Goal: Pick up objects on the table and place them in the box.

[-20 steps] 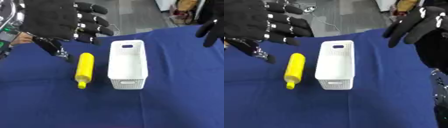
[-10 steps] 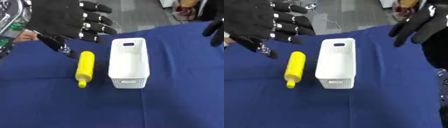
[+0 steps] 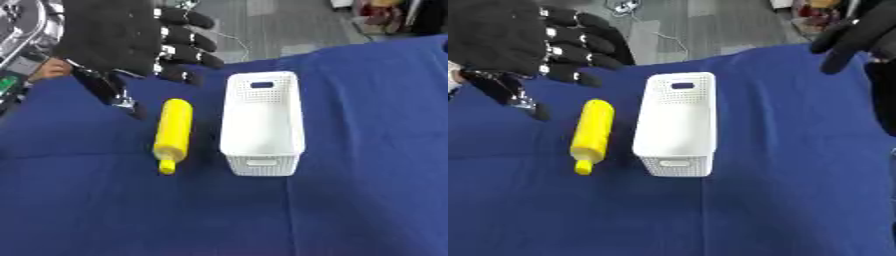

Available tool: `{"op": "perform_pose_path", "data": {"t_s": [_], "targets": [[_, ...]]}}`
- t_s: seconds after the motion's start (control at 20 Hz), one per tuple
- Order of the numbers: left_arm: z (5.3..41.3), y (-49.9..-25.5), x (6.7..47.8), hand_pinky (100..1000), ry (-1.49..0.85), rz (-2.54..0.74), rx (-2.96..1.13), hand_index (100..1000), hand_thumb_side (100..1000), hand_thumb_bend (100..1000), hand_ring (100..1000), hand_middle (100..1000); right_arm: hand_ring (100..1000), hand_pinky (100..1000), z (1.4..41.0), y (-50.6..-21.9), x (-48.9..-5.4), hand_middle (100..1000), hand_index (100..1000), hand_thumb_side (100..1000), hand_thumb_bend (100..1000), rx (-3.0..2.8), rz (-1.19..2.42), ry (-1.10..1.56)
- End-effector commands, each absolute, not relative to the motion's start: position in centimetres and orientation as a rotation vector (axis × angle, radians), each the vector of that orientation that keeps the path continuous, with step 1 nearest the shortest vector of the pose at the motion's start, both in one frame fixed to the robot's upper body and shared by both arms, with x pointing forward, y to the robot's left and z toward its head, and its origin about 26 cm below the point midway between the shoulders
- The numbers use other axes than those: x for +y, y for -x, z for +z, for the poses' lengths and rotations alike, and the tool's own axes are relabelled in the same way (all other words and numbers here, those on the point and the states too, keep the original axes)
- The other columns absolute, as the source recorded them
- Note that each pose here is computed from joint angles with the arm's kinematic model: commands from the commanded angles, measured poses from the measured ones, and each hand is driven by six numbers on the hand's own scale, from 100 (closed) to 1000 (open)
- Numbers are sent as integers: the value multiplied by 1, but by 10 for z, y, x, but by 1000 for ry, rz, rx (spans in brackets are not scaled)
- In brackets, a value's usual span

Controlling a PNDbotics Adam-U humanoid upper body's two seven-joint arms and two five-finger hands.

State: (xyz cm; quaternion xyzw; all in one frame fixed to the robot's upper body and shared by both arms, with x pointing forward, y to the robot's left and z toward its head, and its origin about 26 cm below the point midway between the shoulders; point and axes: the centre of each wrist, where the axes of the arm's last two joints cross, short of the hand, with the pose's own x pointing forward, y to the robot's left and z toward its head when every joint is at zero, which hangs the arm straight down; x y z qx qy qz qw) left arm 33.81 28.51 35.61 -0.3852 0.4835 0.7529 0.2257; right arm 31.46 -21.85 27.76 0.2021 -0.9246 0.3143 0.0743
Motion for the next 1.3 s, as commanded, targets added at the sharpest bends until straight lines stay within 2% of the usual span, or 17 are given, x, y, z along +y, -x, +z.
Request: {"op": "perform_pose_path", "data": {"t_s": [0.05, 0.5, 0.8, 1.3], "targets": [[369, -330, 292, 1000, 1102, 2094, 1286, 813, 411, 966, 886, 920, 504, 623, 287, -311, -219, 569, 633, 1000, 234, -2815, 938, -603], [365, -322, 291, 1000, 1074, 2158, 1230, 816, 451, 984, 861, 915, 492, 613, 291, -311, -218, 553, 626, 1000, 182, -2887, 767, -666], [364, -318, 288, 1000, 1086, 2205, 1154, 811, 425, 1000, 856, 901, 492, 617, 294, -311, -217, 552, 625, 1000, 185, -2886, 769, -658], [347, -328, 310, 1000, 1148, 2385, 1013, 818, 459, 1000, 856, 900, 492, 621, 294, -311, -216, 551, 625, 1000, 189, -2867, 806, -642]]}}
